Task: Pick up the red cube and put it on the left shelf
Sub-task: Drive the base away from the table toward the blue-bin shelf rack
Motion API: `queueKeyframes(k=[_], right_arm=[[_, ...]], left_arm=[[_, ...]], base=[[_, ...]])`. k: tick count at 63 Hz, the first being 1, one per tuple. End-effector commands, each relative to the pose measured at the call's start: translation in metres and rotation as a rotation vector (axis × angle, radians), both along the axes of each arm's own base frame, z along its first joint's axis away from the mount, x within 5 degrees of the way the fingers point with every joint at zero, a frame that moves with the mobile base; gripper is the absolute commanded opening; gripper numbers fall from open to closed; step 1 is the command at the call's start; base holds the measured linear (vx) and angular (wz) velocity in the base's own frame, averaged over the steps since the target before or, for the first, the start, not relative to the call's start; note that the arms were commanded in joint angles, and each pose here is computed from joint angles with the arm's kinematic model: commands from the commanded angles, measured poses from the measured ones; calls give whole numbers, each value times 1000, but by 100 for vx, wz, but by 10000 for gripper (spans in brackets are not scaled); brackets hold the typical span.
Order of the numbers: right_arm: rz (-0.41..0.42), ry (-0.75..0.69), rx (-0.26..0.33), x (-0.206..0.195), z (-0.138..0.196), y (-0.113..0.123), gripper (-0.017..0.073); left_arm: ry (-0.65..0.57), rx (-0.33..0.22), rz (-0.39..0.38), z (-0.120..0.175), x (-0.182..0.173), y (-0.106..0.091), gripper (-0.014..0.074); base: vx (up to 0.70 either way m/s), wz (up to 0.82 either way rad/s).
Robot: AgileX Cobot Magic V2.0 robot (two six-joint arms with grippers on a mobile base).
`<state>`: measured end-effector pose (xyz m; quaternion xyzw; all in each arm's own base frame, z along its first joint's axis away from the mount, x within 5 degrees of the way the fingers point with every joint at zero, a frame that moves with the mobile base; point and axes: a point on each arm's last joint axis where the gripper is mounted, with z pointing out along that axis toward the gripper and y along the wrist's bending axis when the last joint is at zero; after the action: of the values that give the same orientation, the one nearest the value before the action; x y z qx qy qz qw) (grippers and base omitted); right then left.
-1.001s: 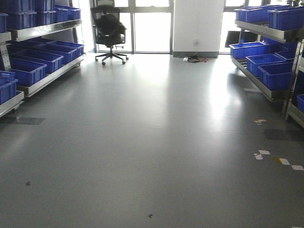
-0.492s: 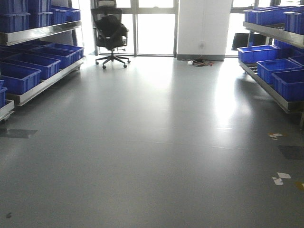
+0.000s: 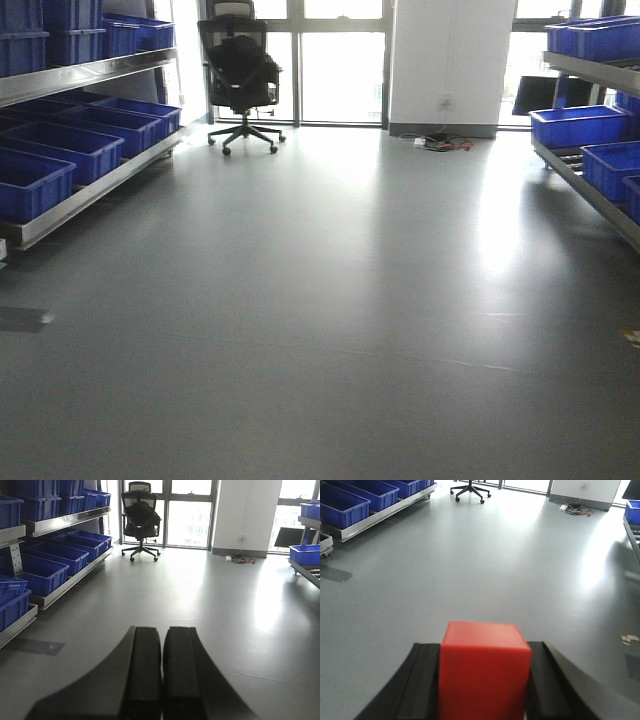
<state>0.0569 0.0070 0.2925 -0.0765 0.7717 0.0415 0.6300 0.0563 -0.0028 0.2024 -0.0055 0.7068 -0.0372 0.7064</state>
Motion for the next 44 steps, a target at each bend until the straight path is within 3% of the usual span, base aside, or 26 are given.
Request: queueKeyframes(k=[1, 44], right_arm=[[11, -104, -4, 1, 15, 1, 70], [11, -104, -4, 1, 15, 1, 70]], left_arm=[[-80, -16, 10, 1, 0, 1, 101], [-80, -16, 10, 1, 0, 1, 101]], base=[[63, 13], [68, 34]])
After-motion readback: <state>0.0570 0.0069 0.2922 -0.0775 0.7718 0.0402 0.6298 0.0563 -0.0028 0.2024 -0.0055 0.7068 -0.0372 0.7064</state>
